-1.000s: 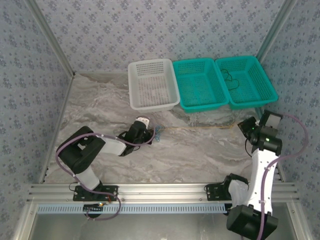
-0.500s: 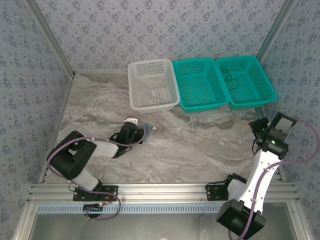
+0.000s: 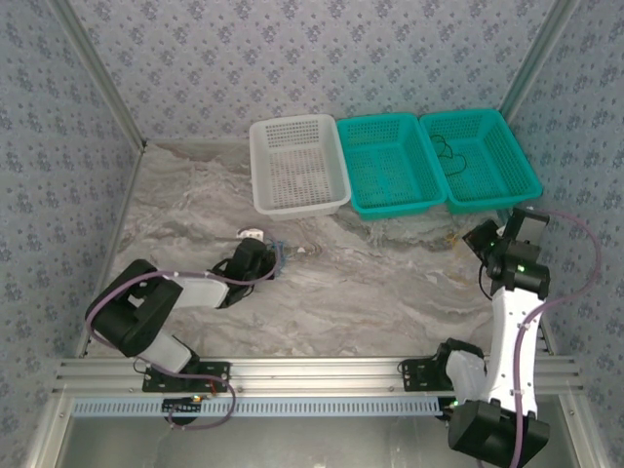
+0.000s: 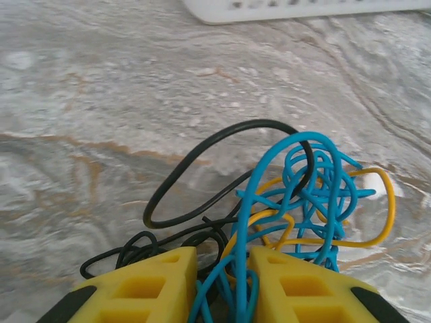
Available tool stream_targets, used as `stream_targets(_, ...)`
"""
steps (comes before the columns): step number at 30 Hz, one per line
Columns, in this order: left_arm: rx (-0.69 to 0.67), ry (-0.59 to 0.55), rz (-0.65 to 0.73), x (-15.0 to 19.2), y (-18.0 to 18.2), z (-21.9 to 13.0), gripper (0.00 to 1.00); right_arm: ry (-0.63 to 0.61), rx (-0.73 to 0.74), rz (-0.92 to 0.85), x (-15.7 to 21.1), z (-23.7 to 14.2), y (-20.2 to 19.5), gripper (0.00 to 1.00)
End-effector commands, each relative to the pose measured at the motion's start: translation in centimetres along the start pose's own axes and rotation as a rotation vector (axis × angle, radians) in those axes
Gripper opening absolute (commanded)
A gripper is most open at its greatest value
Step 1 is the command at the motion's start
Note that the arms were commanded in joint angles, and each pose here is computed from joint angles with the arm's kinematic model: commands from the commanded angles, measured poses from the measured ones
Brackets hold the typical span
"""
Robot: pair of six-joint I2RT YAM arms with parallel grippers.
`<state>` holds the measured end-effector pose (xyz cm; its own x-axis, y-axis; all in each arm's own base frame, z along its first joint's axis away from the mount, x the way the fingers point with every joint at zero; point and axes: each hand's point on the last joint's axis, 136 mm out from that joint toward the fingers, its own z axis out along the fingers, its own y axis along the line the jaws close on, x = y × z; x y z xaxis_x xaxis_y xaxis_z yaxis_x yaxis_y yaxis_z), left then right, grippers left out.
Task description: Untangle the cables
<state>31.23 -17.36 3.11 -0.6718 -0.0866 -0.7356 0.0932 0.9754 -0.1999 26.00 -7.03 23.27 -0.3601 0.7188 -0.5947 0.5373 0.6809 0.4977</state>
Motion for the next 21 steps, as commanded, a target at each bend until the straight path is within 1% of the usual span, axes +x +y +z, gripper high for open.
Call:
stream_targets(1,-0.198,0.003,-0.041,1.0,4.5,-1.1,0.28,-0.178,0.112,0.015,-3.4,-3.0,-1.5,0.0)
stream_targets(3,-0.248,-0.001,-0.069,1.1,5.8,-1.5,0.29,-0.2,0.124,0.024,-4.2,-3.4,-1.7,0.0)
stream_targets(7,-0.345,-0.02,-0.129,1.2,8.4,-2.7,0.29,-0.201,0.162,0.037,-4.9,-3.3,-2.3,0.0)
stream_targets(10,-0.373,-0.04,-0.156,1.1,9.2,-3.4,0.31,-0.223,0.159,0.043,-5.6,-3.6,-2.3,0.0)
stream_targets(12,-0.335,-0.04,-0.14,0.8,8.6,-3.3,0.32,-0.229,0.109,0.033,-6.0,-3.7,-1.2,0.0)
stream_targets(13,-0.302,-0.03,-0.127,0.7,7.9,-3.0,0.32,-0.222,0.059,0.018,-6.1,-3.6,-0.2,0.0)
stream_targets(17,-0.169,0.004,-0.057,-0.1,4.2,-1.7,0.31,-0.162,-0.206,-0.059,-5.9,-3.8,5.3,0.0)
stream_targets(21,-0.053,0.016,0.007,-0.9,-0.1,-0.7,0.31,-0.108,-0.389,-0.189,-5.4,-5.4,10.6,0.0)
